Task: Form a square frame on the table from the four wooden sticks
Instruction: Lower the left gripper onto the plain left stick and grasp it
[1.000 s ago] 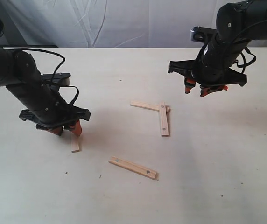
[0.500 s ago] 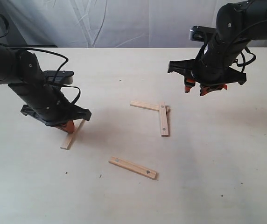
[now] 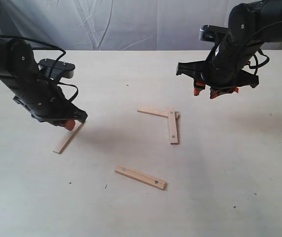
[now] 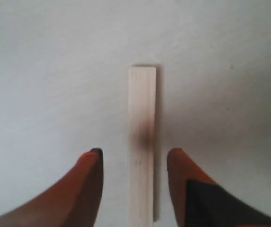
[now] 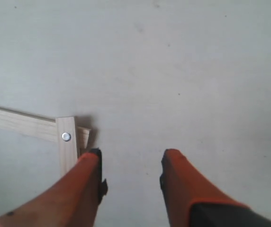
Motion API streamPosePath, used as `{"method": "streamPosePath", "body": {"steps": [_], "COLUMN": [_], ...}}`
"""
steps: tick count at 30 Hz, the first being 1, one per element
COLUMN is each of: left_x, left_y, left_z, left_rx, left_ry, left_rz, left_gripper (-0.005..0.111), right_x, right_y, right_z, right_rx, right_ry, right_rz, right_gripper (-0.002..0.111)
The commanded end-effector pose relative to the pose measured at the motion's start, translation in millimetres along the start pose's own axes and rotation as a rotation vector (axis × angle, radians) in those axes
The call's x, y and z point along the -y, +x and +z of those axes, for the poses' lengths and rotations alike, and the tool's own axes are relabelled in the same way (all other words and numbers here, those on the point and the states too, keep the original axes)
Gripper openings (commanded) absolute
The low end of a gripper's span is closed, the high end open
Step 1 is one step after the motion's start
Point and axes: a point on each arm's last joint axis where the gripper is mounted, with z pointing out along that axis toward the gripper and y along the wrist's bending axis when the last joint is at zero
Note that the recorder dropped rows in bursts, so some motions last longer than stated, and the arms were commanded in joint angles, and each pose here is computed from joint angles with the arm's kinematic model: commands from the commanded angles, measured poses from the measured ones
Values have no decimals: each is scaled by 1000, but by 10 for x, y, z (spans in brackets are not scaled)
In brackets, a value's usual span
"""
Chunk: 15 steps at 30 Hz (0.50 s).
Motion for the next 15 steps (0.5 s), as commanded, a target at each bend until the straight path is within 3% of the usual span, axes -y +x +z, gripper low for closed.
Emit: {"method": "streamPosePath", "body": {"steps": [1, 8, 13, 15], "left_x": [1, -12, -12, -7], "left_y": [105, 187, 201, 200], "left_z": [106, 298, 302, 302], "left_rx": [-28, -52, -60, -58], "left_ry": [3, 1, 2, 7], "left_rz": [64, 65, 65, 55], "left_gripper": [48, 45, 6, 0], "right_x": [10, 10, 12, 12], "right_y": [-36, -36, -32, -27], "right_z": [-53, -53, -53, -53], "right_rx": [29, 29, 24, 18], "right_ry": [-5, -4, -2, -3], "right_rz": [-9, -11, -11, -7], "right_gripper": [41, 41, 40, 40]}}
